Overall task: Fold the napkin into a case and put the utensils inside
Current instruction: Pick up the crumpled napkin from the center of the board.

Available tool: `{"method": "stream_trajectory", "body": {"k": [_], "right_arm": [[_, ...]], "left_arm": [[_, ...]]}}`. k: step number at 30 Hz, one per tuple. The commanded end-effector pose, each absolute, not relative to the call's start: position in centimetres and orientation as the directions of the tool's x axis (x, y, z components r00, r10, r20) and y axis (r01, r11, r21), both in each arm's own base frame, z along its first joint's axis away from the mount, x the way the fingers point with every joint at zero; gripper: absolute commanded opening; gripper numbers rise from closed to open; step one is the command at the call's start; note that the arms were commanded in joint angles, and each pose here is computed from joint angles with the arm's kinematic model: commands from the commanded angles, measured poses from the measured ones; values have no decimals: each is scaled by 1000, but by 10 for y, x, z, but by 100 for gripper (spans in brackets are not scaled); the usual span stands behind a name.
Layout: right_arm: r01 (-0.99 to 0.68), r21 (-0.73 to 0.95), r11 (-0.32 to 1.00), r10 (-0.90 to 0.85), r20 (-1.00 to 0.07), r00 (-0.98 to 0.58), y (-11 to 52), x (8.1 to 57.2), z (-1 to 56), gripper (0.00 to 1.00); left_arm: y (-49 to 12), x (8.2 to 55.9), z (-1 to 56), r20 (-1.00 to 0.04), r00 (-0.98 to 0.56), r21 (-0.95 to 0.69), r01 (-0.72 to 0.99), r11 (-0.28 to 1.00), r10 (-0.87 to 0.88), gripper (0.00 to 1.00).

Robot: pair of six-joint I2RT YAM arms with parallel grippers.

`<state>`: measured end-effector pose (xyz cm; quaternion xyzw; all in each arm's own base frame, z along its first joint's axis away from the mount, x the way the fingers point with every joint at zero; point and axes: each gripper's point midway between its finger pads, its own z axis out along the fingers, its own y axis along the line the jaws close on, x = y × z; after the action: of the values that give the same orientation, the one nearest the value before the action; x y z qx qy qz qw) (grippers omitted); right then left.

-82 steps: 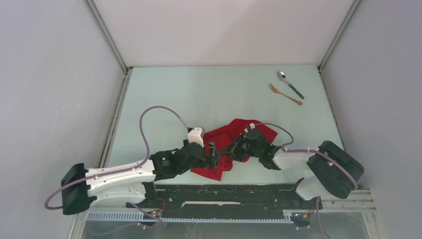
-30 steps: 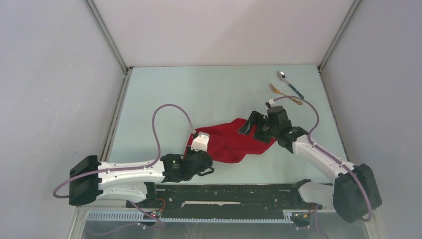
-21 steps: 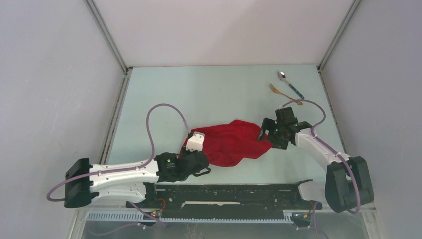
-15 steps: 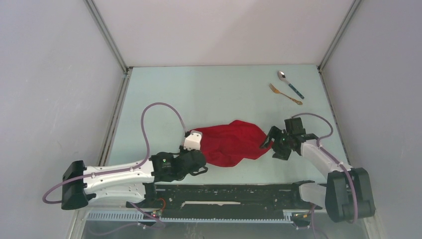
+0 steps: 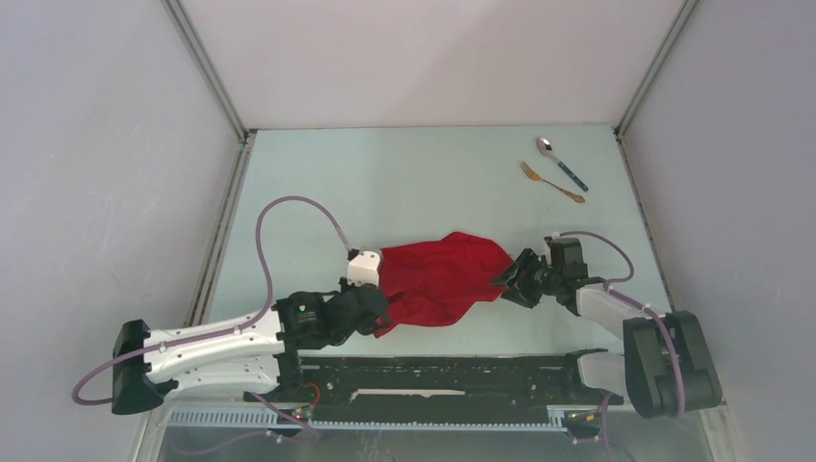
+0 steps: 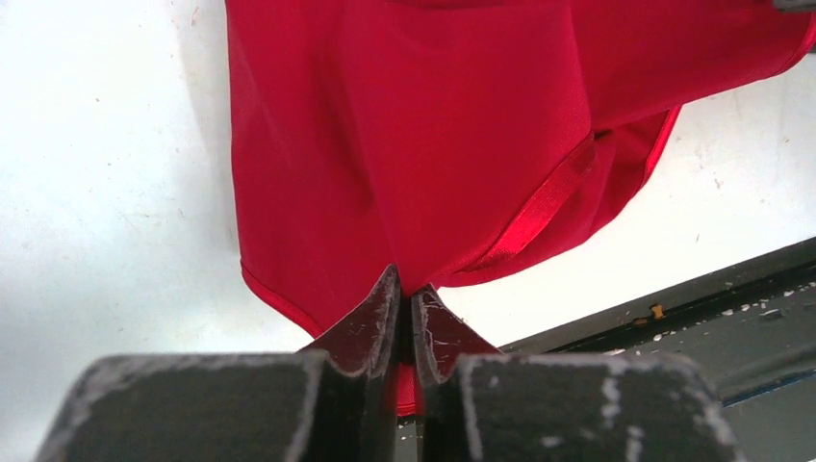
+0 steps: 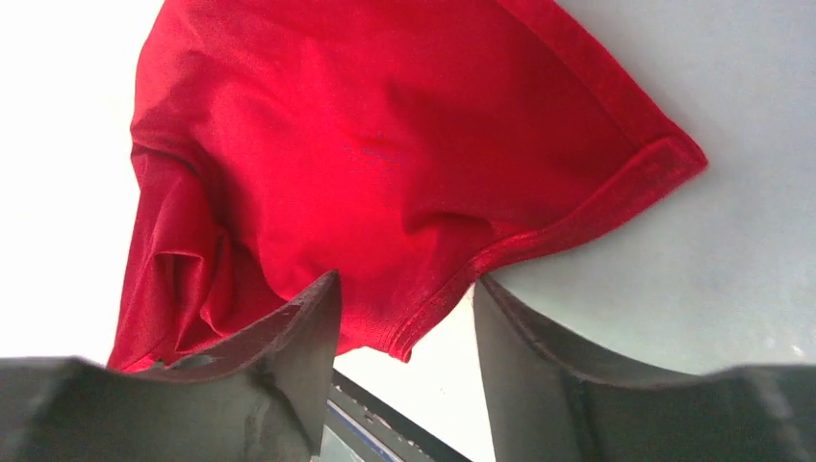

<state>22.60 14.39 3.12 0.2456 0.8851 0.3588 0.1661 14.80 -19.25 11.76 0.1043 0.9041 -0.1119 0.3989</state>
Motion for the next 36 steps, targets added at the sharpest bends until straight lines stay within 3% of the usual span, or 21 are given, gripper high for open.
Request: {"method": "stream_trajectory", "body": {"k": [1,7,11,16,17,18,20,23,27,30,33,36], "right_arm": [[219,788,575,545,-170,-821,161,244,50,54],[101,778,620,511,-302,-805,158,263,90,3],[133,654,745,495,-409,-767,125,285,110,0],[331,344,879,468,-486,-738,52,309,104,0],[353,283,892,452,-498,-740,42,313,105,6],[364,223,904,427,-505,-750,35,315,107,29],[337,123,933,349,-534,-770,33,320,117,61],[274,34,961,241,-593,-768,45,316,141,80],[67,59,996,89,-613,-785,100,286,156,86],[-124,85,989,-55,-566,-822,148,248,142,88],[-370,210,905,-216,-523,-825,218,197,123,88],[-491,226,841,-313,-537,-783,268,154,107,88]], "left_arm": [[-191,159,154,-784,-621,-161,235,959,20,9],[-162,183,206,-850,-527,-73,158,985,22,0],[-144,191,250,-896,-444,-44,127,991,18,0],[-133,197,257,-902,-432,-43,92,995,1,0],[-131,198,252,-896,-444,-44,82,996,-3,0],[-129,200,245,-887,-462,-42,69,997,-5,0],[-127,203,230,-866,-501,-42,48,998,-13,0],[-120,209,205,-832,-554,-33,10,999,-21,0],[-114,214,186,-808,-588,-37,-23,999,-43,0],[-113,218,180,-798,-600,-43,-30,999,-53,0],[-111,221,179,-798,-601,-29,-40,999,-48,0],[-108,222,181,-801,-597,-29,-47,998,-51,0]]}}
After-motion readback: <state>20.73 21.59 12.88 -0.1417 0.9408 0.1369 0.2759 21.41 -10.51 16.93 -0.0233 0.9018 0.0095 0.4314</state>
